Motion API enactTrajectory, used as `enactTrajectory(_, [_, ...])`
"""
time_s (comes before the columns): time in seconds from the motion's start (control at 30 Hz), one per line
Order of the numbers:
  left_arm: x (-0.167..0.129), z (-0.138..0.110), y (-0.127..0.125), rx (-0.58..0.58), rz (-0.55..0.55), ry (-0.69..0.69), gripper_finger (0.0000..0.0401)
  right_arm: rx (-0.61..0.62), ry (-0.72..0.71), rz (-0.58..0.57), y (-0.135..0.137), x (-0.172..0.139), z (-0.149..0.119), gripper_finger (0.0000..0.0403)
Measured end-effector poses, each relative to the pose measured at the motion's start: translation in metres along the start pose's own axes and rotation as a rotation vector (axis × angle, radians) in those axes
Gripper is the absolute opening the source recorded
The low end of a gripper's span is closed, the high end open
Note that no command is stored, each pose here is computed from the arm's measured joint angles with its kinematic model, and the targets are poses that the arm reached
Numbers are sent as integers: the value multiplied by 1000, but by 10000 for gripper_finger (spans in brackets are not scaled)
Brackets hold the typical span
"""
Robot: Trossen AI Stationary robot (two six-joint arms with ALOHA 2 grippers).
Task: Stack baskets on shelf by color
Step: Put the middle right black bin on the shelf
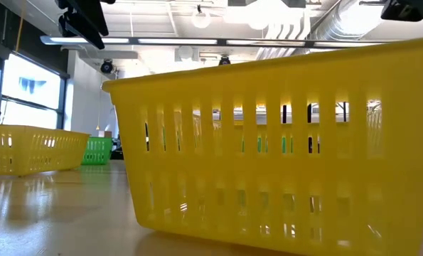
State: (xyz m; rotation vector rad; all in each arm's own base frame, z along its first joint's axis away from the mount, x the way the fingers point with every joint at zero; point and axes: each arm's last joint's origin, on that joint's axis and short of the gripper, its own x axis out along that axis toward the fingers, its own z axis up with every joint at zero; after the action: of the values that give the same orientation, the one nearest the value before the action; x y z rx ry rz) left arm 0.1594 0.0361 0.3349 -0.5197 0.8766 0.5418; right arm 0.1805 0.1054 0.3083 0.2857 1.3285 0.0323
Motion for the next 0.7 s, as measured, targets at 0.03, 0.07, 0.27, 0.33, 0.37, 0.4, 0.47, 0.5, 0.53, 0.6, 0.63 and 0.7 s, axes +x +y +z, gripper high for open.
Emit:
enactTrajectory(0.03, [0,0,0,0,0,0,195,11,2,-1,1,0,0,129])
enactTrajectory(0.07, [0,0,0,0,0,0,195,23,4,1,1,0,-1,129])
enactTrajectory(0.27, [0,0,-1,3,-19,11,195,64,7,15,5,1,-3,129])
enactTrajectory(0.33, [0,0,-1,3,-24,14,195,85,8,16,5,1,-3,129])
enactTrajectory(0.37, [0,0,-1,3,-25,14,195,95,8,16,6,1,-3,131])
enactTrajectory(0.4, [0,0,-1,3,-25,14,195,109,8,16,6,1,-3,133])
enactTrajectory(0.47, [0,0,-1,3,-25,14,195,122,10,11,6,2,-3,141])
enactTrajectory(0.5, [0,0,-1,3,-25,14,195,123,15,6,7,4,-2,146])
enactTrajectory(0.53, [0,0,-1,3,-25,14,195,122,21,1,7,6,-1,152])
enactTrajectory(0.6, [0,0,-1,3,-25,14,195,121,36,-13,9,11,1,163])
enactTrajectory(0.63, [0,0,-1,3,-25,14,195,121,45,-21,10,15,3,167])
enactTrajectory(0.7, [0,0,-1,3,-25,14,195,105,75,-18,14,23,6,173])
